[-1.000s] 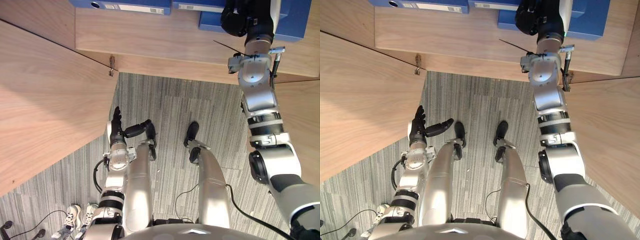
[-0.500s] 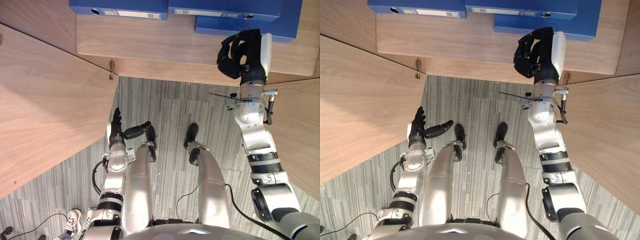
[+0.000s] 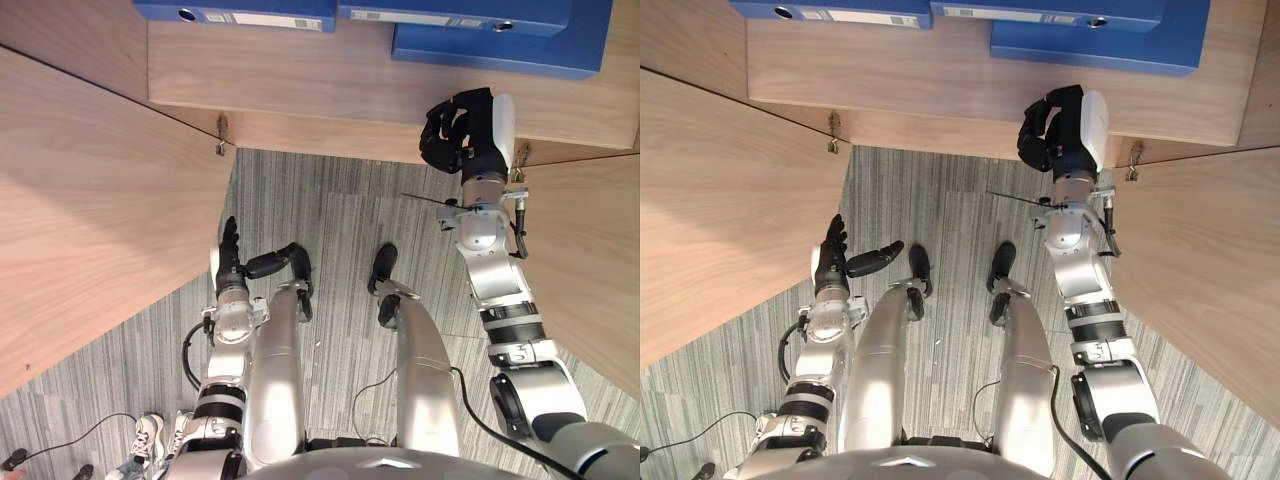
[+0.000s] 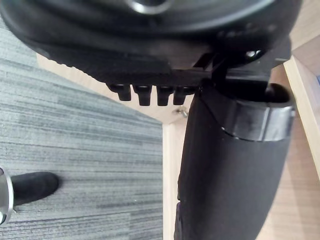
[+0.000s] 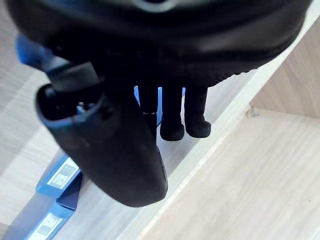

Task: Walk over to the cabinet, pick up the folder, carry it to the office cabinet, place the folder inside the office cabinet, then close the office cabinet door

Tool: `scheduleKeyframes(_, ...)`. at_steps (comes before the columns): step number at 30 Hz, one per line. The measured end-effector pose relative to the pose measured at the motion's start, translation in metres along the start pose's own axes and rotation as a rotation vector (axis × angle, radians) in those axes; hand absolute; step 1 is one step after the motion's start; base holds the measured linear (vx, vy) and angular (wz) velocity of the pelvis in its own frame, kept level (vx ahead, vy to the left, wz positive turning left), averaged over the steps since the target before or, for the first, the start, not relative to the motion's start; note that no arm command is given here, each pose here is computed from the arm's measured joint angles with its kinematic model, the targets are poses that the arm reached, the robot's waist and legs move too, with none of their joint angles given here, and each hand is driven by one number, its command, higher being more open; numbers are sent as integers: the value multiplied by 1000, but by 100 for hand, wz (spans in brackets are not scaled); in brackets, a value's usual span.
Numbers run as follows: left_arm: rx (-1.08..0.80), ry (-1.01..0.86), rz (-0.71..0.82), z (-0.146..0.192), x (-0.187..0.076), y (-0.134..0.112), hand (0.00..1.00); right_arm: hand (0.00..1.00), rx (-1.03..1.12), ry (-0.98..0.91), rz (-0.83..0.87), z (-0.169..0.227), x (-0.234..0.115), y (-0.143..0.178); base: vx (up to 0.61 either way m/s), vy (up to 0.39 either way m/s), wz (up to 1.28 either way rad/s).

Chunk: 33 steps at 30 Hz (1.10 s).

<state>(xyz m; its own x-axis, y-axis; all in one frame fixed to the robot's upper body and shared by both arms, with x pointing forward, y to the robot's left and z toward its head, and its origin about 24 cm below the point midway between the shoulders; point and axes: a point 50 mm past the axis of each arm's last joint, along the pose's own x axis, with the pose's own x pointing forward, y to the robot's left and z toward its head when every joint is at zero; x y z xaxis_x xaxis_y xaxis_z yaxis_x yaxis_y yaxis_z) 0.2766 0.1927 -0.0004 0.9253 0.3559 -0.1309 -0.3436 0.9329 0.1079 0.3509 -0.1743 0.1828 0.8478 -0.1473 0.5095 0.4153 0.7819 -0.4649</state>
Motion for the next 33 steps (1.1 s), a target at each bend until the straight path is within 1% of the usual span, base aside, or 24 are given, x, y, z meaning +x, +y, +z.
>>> scheduleKeyframes(7,3,21,11,-6,-1,1,100,0,79,13,-23,12,21,-1,-3,0,1)
scheduleKeyframes(12,32,101,20,-34,-24,11,100,0,120,37,-117,6,29,-26,4,4,10)
scheduleKeyframes(14,37,116,26,-38,-28,14,100,0,120,41,-155,4,32,-36,9,14,10)
scheduleKeyframes(18,35,103,28,-35,-27,13,100,0,146,47,-197,5,40,-46,-17,7,13)
scheduleKeyframes(22,25,66,28,-29,-26,13,100,0,263,52,-235,15,51,-54,-18,-1,7)
scheduleKeyframes(25,23,66,37,-29,-27,13,100,0,317,55,-244,18,55,-55,0,0,0)
scheduleKeyframes(33,17,68,38,-29,-27,11,100,0,361,65,-244,21,59,-55,0,0,0)
